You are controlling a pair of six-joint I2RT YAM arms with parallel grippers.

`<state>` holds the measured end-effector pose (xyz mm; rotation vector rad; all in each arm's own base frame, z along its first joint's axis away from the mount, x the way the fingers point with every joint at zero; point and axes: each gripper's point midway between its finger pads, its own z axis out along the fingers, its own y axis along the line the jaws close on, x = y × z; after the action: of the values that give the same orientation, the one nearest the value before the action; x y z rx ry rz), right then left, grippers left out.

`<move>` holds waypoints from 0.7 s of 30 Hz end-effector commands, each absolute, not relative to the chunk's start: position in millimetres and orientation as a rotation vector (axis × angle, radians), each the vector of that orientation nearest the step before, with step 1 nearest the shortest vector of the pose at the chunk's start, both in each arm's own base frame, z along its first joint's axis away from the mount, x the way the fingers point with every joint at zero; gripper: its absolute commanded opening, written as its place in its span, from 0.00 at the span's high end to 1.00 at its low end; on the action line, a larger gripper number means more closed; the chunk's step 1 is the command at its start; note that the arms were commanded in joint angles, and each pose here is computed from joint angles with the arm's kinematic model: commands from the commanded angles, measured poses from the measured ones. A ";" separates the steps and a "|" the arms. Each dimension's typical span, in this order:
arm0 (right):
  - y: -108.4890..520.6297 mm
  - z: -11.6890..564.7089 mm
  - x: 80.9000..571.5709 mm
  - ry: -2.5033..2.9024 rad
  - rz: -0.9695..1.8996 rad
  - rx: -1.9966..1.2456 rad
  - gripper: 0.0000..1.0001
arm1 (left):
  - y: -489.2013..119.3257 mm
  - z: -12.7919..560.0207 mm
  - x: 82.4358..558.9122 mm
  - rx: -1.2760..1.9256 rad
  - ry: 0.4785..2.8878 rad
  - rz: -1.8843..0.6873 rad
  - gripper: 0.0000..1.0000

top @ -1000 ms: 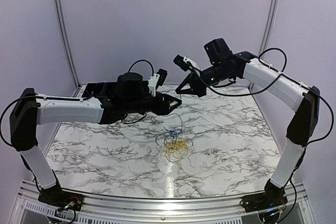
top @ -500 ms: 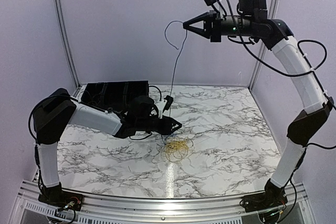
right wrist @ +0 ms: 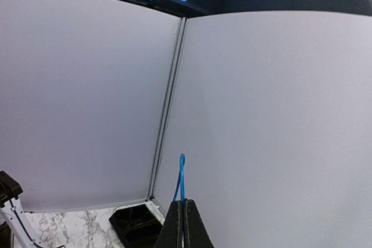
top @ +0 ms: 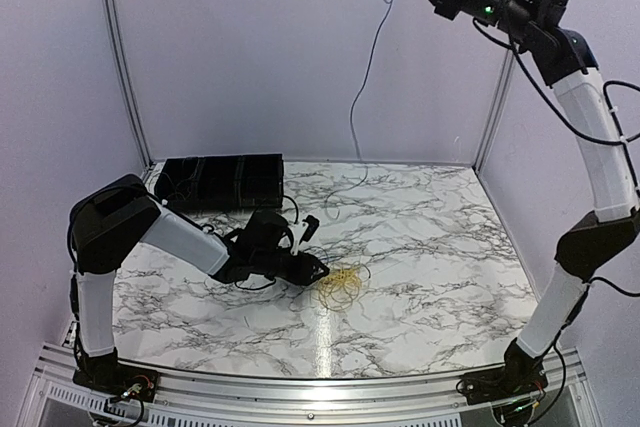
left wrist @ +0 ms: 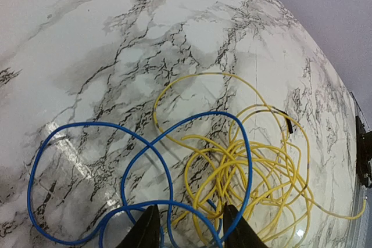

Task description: Untangle the cables

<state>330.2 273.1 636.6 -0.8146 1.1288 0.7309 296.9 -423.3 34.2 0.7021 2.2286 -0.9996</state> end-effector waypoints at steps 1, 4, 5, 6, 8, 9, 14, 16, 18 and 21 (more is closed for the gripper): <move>229.2 702.0 304.4 0.935 0.566 -0.672 1.00 | -419.7 39.7 298.3 0.691 2.205 -1.003 0.60; 216.7 711.9 302.4 0.903 0.522 -0.644 1.00 | -418.3 44.6 297.9 0.706 2.188 -0.995 0.60; 214.9 713.3 300.8 0.896 0.509 -0.643 1.00 | -418.0 46.0 298.8 0.703 2.186 -0.997 0.60; 214.9 711.2 302.1 0.903 0.504 -0.643 1.00 | -418.1 46.9 298.3 0.702 2.186 -1.001 0.60; 217.0 698.5 308.9 0.946 0.509 -0.646 1.00 | -419.3 53.3 298.9 0.691 2.178 -1.016 0.59; 219.5 689.5 312.4 0.971 0.517 -0.654 1.00 | -419.4 58.9 299.7 0.681 2.169 -1.021 0.58; 229.6 632.4 335.0 1.105 0.516 -0.691 1.00 | -419.8 122.9 308.0 0.638 2.031 -1.031 0.55; 234.0 606.2 346.0 1.163 0.510 -0.709 1.00 | -415.0 154.4 312.3 0.607 1.964 -1.010 0.53; 236.9 589.7 350.5 1.200 0.519 -0.719 1.00 | -408.6 183.3 315.5 0.573 1.905 -0.992 0.50; 243.8 565.9 355.0 1.256 0.562 -0.741 1.00 | -398.3 221.9 317.4 0.538 1.823 -0.967 0.48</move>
<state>357.7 247.1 572.5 -0.7367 1.2440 0.5556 309.9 -413.1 167.2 0.6029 1.9507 -1.0189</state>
